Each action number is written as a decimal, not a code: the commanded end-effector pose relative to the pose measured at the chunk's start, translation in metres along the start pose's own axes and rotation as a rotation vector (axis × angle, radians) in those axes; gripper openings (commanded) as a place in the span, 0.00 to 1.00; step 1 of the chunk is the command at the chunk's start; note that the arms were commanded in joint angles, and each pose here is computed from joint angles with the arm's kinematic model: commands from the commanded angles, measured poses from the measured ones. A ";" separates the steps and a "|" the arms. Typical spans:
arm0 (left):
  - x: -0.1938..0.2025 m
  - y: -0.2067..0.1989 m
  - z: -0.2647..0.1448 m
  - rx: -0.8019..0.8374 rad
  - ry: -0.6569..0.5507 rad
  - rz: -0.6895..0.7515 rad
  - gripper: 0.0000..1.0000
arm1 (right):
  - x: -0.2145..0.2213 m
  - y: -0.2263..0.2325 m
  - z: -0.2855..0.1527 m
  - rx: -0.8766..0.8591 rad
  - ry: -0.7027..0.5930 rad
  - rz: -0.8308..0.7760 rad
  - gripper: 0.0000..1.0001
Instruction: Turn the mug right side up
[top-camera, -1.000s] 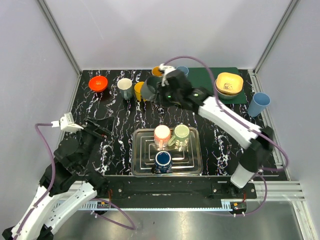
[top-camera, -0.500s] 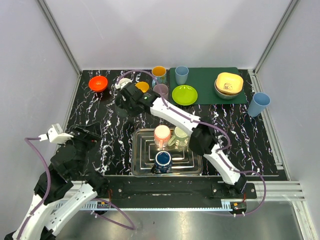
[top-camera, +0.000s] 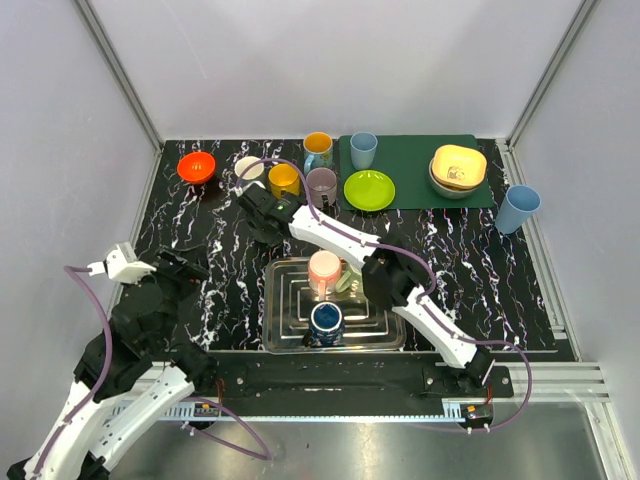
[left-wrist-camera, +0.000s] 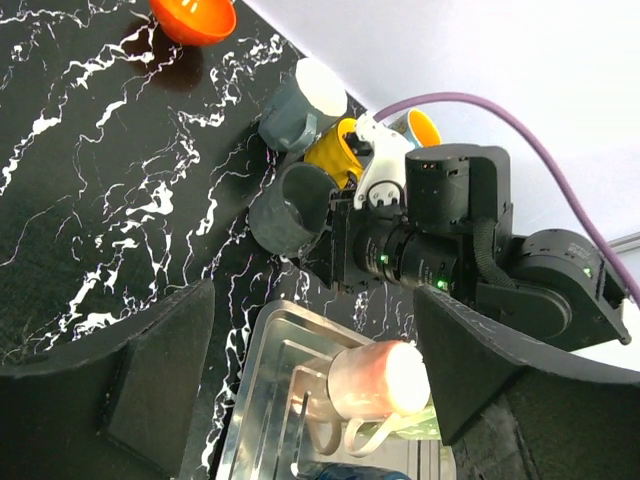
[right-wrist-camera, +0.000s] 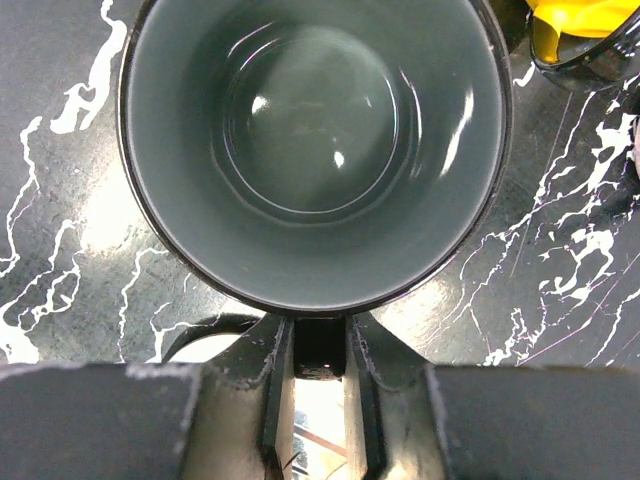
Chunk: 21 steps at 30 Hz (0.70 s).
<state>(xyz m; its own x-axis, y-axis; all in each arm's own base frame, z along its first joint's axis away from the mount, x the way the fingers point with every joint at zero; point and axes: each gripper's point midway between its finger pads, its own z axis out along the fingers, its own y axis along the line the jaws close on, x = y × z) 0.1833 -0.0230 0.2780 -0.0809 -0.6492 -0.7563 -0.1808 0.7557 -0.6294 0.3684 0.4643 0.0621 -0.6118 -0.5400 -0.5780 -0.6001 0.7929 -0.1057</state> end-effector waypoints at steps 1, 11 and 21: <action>0.007 -0.006 0.006 0.001 0.024 0.020 0.83 | -0.026 -0.012 -0.002 0.047 -0.083 0.020 0.00; 0.014 -0.008 0.009 0.008 0.051 0.038 0.85 | -0.030 -0.015 -0.016 -0.007 -0.088 0.065 0.49; 0.030 -0.017 0.013 0.052 0.116 0.119 0.86 | -0.083 -0.023 -0.164 -0.084 -0.313 0.155 0.64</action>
<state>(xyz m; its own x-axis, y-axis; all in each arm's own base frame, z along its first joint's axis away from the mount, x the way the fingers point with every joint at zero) 0.1913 -0.0403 0.2633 -0.1765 -0.6000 -0.7803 -0.1767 0.7992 -0.5745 0.3653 0.4433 0.0658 -0.6534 -0.5100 -0.5594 -0.5674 0.8191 -0.0841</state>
